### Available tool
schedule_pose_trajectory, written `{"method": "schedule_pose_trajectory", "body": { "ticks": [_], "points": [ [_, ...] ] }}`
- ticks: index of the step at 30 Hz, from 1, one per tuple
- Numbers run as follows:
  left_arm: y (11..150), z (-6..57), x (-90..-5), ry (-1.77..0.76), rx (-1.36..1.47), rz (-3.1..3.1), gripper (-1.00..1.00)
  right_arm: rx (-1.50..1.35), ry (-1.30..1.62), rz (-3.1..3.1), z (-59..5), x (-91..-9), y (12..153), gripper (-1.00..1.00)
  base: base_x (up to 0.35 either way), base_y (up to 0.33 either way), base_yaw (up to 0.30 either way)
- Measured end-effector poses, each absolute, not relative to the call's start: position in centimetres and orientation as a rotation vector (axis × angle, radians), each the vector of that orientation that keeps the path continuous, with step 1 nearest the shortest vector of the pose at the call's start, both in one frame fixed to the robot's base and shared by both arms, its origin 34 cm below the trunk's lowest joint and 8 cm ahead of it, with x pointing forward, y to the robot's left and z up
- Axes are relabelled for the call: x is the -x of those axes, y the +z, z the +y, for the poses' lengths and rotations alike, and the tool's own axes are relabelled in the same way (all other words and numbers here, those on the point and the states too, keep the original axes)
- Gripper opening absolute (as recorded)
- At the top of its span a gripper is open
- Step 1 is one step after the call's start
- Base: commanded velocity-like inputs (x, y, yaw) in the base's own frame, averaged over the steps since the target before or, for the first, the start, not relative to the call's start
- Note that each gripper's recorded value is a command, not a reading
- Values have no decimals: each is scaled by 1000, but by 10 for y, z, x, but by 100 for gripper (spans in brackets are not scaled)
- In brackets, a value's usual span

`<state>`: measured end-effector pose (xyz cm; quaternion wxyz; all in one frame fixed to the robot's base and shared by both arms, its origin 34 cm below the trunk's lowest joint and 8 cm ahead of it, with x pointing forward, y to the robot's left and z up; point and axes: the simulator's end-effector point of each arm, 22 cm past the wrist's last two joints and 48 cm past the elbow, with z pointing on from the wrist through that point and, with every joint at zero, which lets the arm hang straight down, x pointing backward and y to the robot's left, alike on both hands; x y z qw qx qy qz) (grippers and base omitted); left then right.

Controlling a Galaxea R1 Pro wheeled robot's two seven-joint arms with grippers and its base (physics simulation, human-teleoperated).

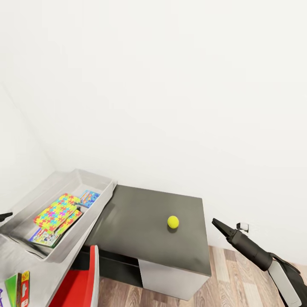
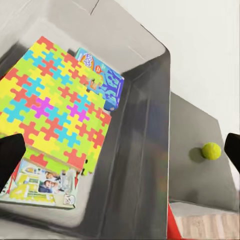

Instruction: Put all the toys in the child's room - the three board games (two on the bed and one on the table), the two jigsaw puzzles on the table, and the tennis ball on the table - inside the toy box on the table in the child's room.

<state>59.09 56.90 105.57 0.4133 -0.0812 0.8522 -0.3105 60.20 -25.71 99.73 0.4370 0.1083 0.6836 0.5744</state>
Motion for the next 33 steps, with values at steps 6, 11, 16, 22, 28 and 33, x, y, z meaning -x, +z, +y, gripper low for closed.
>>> {"method": "schedule_pose_trajectory", "body": {
  "ticks": [6,11,16,22,28,33],
  "points": [
    [1031,558,-562,-913,305,2082,100,-262,1427,1692,-257,-602,1002,100,0,0,0],
    [1042,554,-556,-957,314,2011,100,-256,1426,1686,-258,-602,1006,100,0,0,0],
    [1056,551,-557,-977,299,1960,100,-252,1421,1677,-259,-602,1011,100,-5,0,0],
    [1064,550,-557,-981,285,1934,100,-247,1418,1666,-261,-603,1016,100,-76,0,0],
    [1070,550,-556,-980,274,1921,100,-242,1417,1659,-261,-602,1020,100,-89,0,0],
    [1074,550,-555,-978,268,1913,100,-236,1416,1652,-261,-602,1024,100,-24,0,0]
  ]
}}
